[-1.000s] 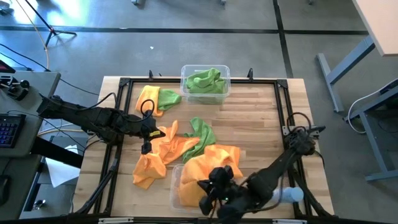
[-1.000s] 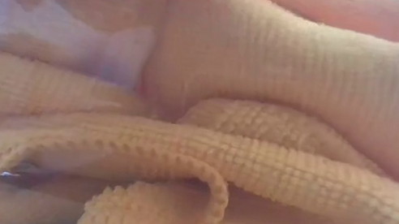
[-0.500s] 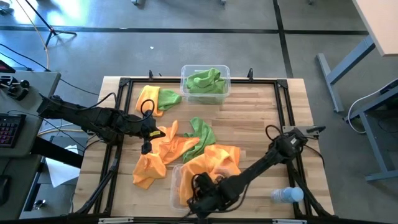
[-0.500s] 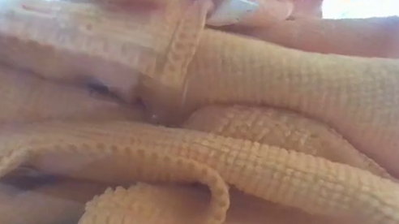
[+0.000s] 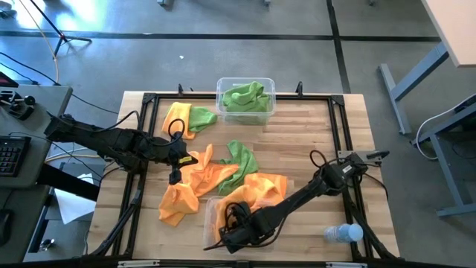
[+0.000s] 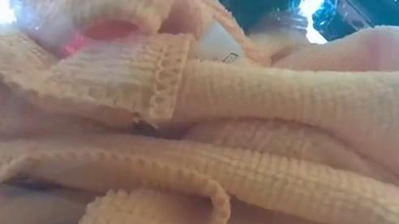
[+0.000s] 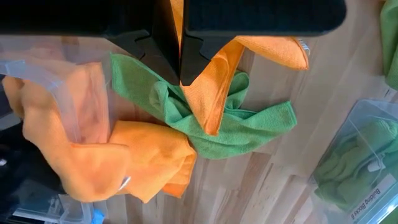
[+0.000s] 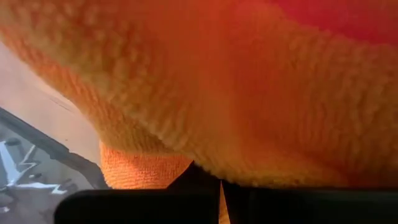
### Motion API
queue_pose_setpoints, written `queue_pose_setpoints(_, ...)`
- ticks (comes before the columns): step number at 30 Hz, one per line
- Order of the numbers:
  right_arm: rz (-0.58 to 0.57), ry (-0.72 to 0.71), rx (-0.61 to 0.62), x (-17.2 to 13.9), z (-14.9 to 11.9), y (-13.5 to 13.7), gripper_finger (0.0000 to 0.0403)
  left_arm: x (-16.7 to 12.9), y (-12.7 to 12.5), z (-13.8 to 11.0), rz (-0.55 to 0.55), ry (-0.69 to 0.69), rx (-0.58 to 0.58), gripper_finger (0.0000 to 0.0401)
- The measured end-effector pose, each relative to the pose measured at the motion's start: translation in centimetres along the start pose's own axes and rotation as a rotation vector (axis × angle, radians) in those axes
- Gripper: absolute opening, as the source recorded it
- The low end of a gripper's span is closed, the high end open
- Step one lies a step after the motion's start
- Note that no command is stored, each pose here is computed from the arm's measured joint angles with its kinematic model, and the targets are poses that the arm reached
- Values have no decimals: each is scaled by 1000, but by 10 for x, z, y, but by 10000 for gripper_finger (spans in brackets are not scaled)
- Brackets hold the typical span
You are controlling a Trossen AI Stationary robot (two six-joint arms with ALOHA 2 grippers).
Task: Sort microfiber towel by color & place in baskets
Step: Put the yellow towel into the bottom transparent bin
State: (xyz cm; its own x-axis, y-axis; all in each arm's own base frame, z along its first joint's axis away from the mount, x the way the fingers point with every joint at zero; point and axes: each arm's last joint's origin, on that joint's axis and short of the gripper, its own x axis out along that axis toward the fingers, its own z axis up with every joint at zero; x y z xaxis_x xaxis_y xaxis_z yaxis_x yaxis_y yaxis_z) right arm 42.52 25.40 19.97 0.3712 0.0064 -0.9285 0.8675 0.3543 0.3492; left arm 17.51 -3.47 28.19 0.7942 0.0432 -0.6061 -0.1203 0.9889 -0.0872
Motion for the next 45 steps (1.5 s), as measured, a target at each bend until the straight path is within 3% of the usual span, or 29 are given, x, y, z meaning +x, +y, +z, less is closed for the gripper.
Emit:
queue_pose_setpoints(14, 95, 3, -44, -2, -4, 9, 1, 0, 0, 0, 0, 1, 18, 0)
queue_pose_setpoints(23, 138, -60, -150, -40, -9, 20, 1, 0, 0, -2, 5, 18, 23, 0)
queue_pose_setpoints(29, 103, -103, -185, -63, -15, 12, 1, 0, 1, -2, 6, 22, 24, 0)
queue_pose_setpoints(39, 145, -159, -99, -92, -40, 4, 1, 0, 1, -4, 10, 36, 11, 0)
queue_pose_setpoints(45, 203, -193, 24, -99, -64, -2, 1, 0, 1, -6, 1, 70, 16, 0)
